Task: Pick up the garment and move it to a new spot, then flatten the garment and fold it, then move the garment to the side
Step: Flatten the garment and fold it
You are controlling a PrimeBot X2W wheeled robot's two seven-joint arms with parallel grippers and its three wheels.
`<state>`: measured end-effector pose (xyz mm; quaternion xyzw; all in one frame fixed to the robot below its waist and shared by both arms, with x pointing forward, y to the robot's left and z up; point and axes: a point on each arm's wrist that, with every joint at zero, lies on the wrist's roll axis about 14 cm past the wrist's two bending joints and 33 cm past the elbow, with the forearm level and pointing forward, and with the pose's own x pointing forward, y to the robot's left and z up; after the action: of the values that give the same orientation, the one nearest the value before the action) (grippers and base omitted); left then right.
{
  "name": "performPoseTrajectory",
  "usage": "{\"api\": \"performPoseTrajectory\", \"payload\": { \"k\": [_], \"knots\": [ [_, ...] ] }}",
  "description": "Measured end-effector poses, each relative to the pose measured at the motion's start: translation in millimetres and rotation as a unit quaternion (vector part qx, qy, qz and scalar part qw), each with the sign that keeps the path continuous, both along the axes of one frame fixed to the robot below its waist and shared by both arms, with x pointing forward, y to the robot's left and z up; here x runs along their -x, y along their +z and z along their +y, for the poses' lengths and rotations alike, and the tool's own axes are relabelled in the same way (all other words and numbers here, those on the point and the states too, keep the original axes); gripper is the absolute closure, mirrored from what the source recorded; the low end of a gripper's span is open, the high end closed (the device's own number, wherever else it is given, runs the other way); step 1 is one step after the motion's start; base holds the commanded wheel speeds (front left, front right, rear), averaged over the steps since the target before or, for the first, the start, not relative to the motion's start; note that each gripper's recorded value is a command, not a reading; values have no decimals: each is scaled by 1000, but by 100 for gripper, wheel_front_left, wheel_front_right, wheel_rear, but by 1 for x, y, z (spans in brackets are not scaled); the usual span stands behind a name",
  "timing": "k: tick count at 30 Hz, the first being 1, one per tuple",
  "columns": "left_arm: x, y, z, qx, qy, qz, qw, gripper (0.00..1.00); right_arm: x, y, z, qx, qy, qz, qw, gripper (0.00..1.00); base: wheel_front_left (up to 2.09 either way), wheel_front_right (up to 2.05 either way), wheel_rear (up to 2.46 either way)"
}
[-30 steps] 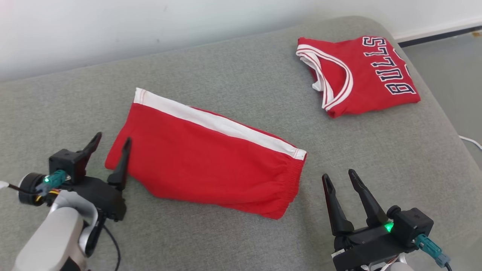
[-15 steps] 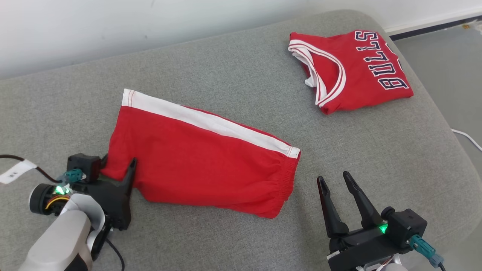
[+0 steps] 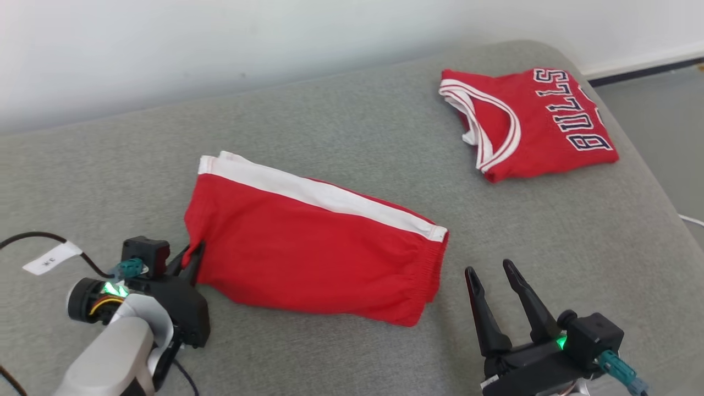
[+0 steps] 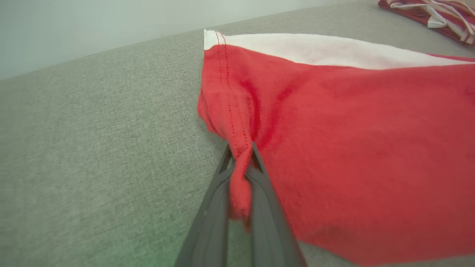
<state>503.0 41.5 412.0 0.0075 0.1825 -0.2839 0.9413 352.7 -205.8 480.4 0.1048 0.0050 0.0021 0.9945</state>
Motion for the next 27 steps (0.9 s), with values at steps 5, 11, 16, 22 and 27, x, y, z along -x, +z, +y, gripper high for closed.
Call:
{"api": "performPoseTrajectory", "payload": {
  "k": [5,11,16,22,27],
  "knots": [
    [7,14,7,19,18,-19,999,100,1,-2,11,-7,15,1,1000,0,0,0,0],
    [29,18,23,42,58,-26,997,100,-5,1,26,-14,38,-7,999,0,0,0,0],
    [60,14,37,67,95,-21,993,100,-7,-2,36,-18,52,-3,998,0,0,0,0],
    [96,7,52,82,135,-11,987,100,-13,-1,45,-19,68,-5,997,0,0,0,0],
    [112,11,56,99,157,-10,982,100,-15,-4,49,-19,74,-1,997,0,0,0,0]
  ]
}}
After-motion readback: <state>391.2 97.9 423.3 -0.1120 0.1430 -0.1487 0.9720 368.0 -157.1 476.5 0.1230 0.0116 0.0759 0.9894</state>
